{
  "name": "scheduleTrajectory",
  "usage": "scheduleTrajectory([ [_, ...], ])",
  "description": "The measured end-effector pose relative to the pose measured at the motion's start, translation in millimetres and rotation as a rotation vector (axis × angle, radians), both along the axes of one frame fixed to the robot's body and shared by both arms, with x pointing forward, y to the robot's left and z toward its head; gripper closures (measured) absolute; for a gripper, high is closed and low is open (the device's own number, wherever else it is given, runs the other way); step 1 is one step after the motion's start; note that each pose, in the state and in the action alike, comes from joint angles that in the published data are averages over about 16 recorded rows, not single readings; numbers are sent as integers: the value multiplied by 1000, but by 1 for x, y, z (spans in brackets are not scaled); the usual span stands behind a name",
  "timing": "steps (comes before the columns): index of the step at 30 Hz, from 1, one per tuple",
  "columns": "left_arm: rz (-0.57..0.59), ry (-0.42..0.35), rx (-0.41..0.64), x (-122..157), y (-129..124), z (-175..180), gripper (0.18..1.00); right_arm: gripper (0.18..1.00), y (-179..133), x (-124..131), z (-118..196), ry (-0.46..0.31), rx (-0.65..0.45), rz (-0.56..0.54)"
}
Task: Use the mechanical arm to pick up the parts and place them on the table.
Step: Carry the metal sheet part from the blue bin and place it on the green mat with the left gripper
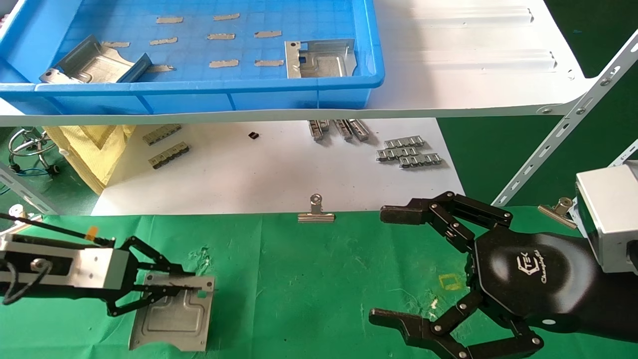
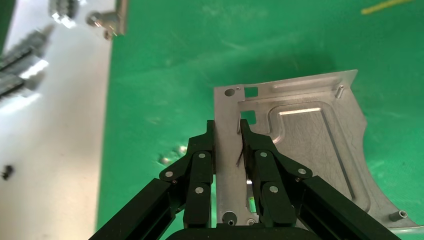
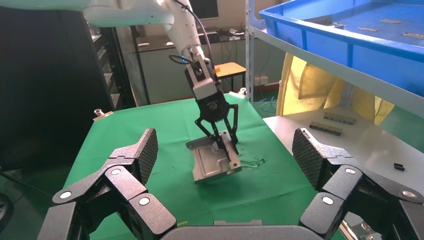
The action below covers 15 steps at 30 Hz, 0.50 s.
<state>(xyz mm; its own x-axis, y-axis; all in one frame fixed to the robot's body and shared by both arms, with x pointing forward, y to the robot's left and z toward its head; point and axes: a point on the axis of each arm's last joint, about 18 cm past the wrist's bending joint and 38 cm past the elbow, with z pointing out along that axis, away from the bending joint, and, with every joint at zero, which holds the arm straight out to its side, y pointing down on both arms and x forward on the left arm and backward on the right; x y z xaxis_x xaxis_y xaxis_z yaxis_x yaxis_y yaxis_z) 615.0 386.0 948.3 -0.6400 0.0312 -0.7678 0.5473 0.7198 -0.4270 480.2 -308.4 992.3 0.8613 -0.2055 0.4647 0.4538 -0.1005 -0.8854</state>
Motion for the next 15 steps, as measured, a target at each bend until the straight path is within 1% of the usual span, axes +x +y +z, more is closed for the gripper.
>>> scheduleTrajectory([
  [8, 22, -10, -24, 7, 3, -1, 882, 180, 0, 0, 0, 0, 0, 0],
  [12, 31, -15, -77, 7, 3, 6, 840, 178, 0, 0, 0, 0, 0, 0],
  [15, 36, -7, -142, 6, 1, 11, 811, 178, 0, 0, 0, 0, 0, 0],
])
